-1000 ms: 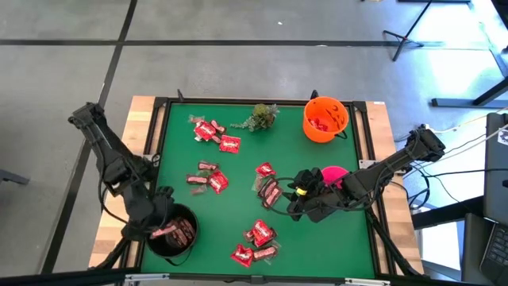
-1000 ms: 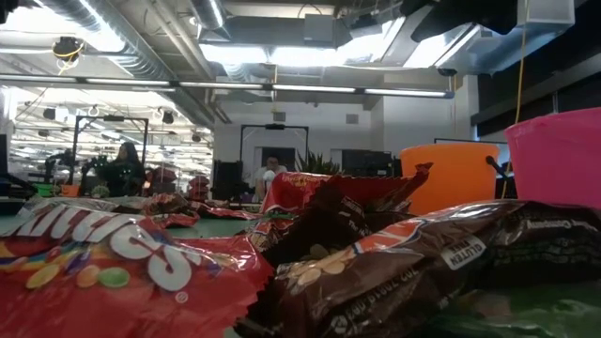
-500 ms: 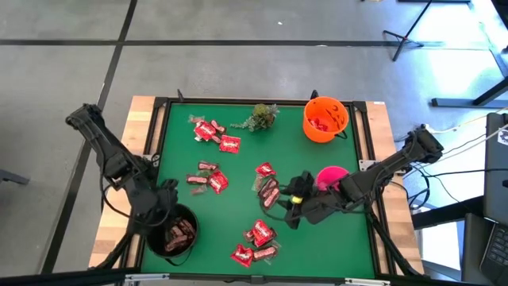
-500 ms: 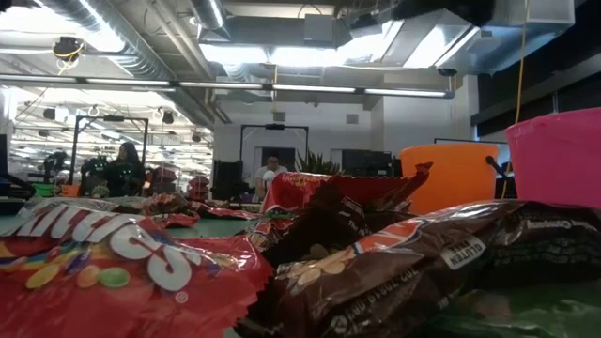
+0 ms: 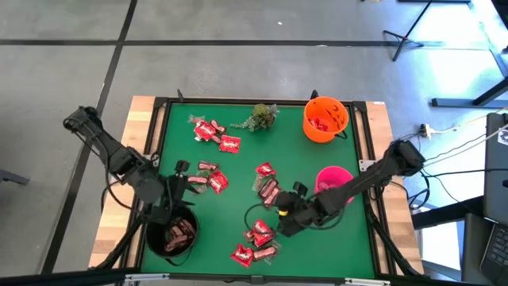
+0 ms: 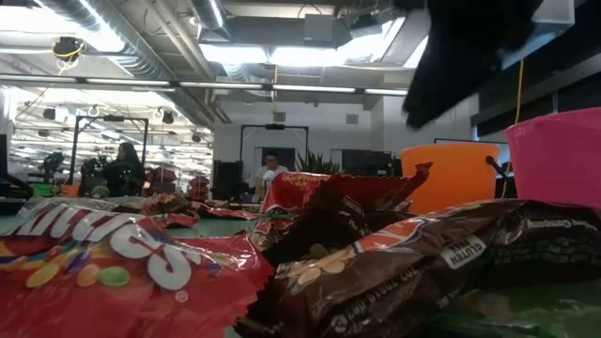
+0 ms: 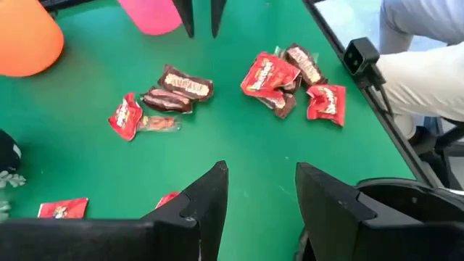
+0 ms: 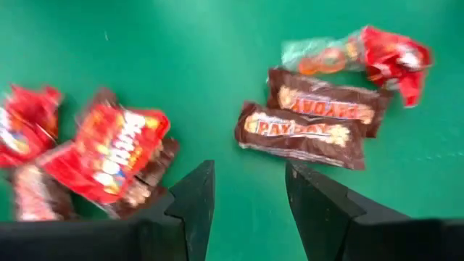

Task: Sort candy
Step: Put the brown chocolate bar into the black bucket

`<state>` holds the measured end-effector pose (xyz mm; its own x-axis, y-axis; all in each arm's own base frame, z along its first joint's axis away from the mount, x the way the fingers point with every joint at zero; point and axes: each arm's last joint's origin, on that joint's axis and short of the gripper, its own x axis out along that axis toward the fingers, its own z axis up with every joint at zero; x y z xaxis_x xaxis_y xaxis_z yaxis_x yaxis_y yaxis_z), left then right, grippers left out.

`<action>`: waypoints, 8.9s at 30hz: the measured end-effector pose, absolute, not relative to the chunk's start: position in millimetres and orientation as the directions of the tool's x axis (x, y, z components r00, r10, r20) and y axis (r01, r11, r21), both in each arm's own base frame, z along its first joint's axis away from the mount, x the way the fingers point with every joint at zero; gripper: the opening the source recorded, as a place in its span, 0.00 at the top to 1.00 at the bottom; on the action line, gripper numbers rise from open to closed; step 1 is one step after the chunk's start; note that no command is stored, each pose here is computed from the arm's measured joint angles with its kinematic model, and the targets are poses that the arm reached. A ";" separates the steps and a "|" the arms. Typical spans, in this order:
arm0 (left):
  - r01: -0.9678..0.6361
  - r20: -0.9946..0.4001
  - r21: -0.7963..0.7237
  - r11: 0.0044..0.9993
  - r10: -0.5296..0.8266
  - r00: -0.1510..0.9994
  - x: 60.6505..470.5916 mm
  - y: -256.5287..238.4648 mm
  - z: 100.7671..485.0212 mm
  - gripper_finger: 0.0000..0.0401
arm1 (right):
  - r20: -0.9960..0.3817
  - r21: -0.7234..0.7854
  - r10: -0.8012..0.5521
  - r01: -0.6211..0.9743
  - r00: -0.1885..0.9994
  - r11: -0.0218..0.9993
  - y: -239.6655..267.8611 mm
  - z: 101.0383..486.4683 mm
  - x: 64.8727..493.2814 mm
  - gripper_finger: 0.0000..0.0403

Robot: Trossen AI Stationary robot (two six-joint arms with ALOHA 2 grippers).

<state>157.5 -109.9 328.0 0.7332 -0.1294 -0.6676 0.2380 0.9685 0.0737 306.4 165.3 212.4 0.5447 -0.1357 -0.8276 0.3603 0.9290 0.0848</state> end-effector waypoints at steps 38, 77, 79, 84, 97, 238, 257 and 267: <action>0.254 -0.680 0.041 0.966 -0.159 0.716 164.9 -101.0 327.8 0.62 | -0.925 -0.177 -0.190 0.071 0.330 0.982 112.4 150.9 343.5 0.59; 0.293 -0.629 0.318 0.902 -0.031 0.777 209.4 -126.2 306.7 0.62 | -0.732 -0.037 -0.182 0.229 0.657 0.973 134.6 307.9 389.7 1.00; 0.314 -0.616 0.380 0.870 -0.016 0.788 219.8 -132.6 300.5 0.62 | -0.730 -0.033 -0.179 0.227 0.659 0.973 134.5 309.6 389.9 1.00; 0.321 -0.585 0.511 0.797 0.048 0.810 239.7 -143.2 286.3 0.62 | -0.733 -0.024 -0.167 0.221 0.660 0.975 134.9 310.2 390.0 1.00; 0.257 -0.553 0.631 0.732 0.193 0.810 261.1 -142.2 268.3 0.47 | -0.735 -0.016 -0.159 0.219 0.659 0.976 134.8 310.1 390.1 1.00; 0.179 -0.420 0.262 0.948 -0.055 0.906 103.6 -99.4 390.5 0.58 | -0.923 0.022 -0.146 0.428 0.356 0.904 84.7 178.2 364.7 0.47; 0.130 -0.229 0.223 0.966 -0.077 0.970 104.0 -88.0 364.1 0.58 | -0.922 0.124 -0.111 0.554 0.371 0.823 65.7 151.5 358.9 0.47; 0.091 -0.206 0.217 0.972 -0.046 0.978 110.5 -86.1 336.0 0.58 | -0.922 0.133 -0.102 0.552 0.374 0.823 66.2 151.3 359.2 0.53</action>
